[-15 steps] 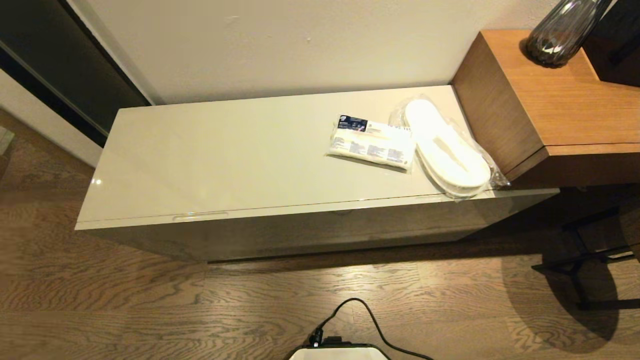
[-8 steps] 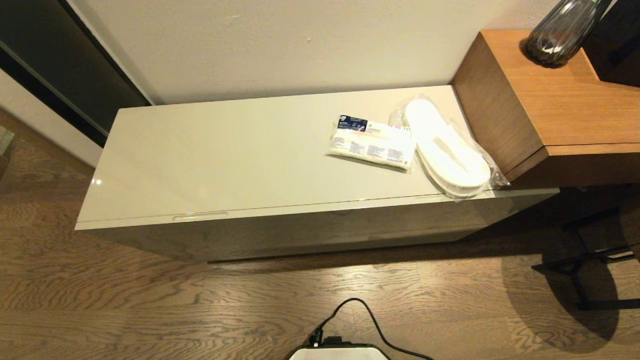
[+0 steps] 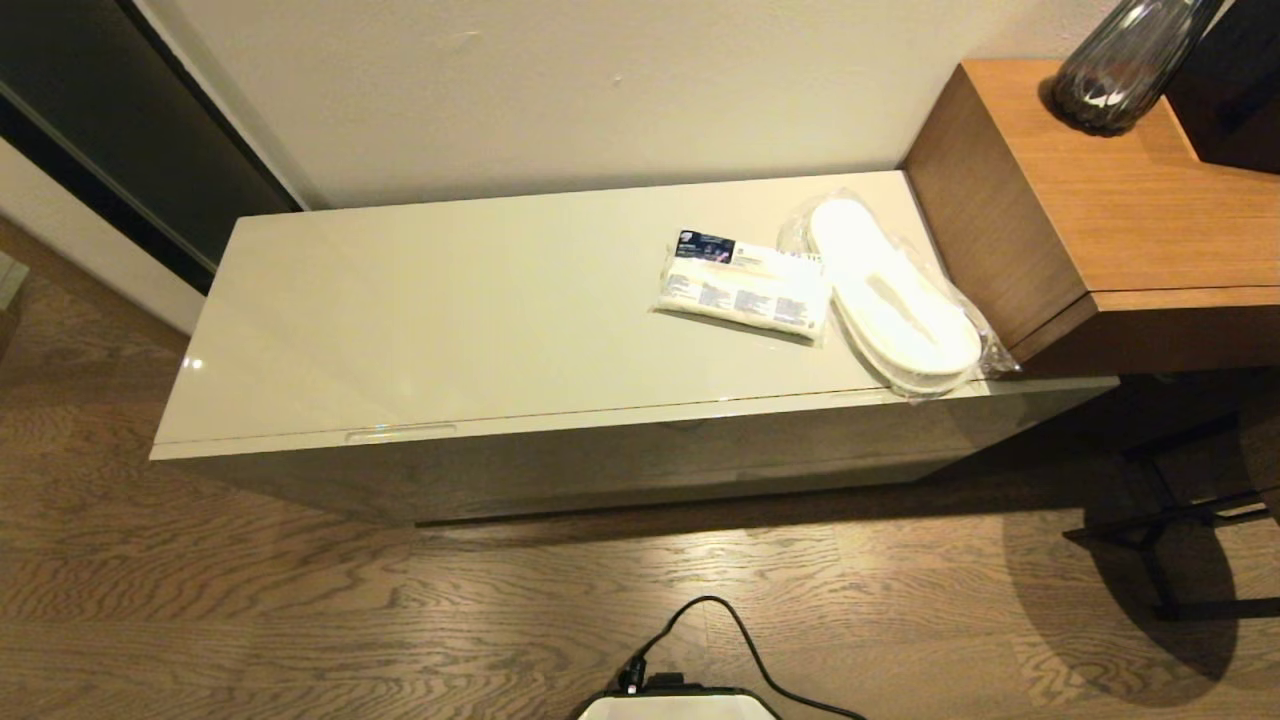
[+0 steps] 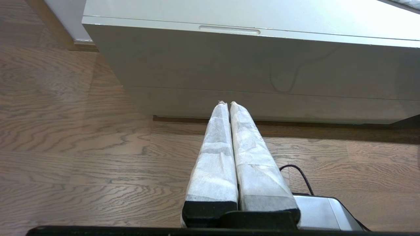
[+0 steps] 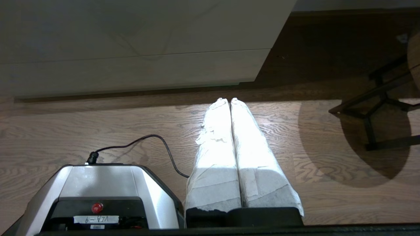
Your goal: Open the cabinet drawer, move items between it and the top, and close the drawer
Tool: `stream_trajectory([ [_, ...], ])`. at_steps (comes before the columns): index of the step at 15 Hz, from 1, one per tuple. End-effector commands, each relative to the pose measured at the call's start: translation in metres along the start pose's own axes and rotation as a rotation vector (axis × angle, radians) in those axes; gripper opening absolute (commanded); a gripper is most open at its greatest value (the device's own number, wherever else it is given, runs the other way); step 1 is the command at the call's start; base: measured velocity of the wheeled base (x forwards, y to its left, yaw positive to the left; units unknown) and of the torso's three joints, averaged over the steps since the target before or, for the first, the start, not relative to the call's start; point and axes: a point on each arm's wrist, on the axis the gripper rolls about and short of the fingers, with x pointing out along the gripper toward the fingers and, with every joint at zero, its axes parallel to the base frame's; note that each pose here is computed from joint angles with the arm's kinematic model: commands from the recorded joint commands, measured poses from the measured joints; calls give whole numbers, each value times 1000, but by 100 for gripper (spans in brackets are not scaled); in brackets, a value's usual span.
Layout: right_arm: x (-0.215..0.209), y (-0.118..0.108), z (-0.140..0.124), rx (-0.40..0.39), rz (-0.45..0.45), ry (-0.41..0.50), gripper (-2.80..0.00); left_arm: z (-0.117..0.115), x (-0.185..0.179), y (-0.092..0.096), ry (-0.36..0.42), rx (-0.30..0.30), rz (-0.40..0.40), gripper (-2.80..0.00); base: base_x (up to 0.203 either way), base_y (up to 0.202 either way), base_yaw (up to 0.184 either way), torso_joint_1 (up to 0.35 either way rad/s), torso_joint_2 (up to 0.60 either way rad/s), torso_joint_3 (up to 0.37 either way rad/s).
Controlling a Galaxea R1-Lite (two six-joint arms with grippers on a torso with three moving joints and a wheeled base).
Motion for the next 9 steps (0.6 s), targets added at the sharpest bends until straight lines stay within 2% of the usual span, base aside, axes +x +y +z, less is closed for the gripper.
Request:
stream_trajectory([
  [1,0,0,-1,15,-1,5,-280,0,0,0,0,-1,1,-280,0,0,0,0,0,0],
  [4,0,0,0,48,-4,3,-280,0,0,0,0,-1,2,-280,0,0,0,0,0,0],
  [9,0,0,-1,50,-8,12,-280,0,0,0,0,-1,2,-280,0,0,0,0,0,0],
])
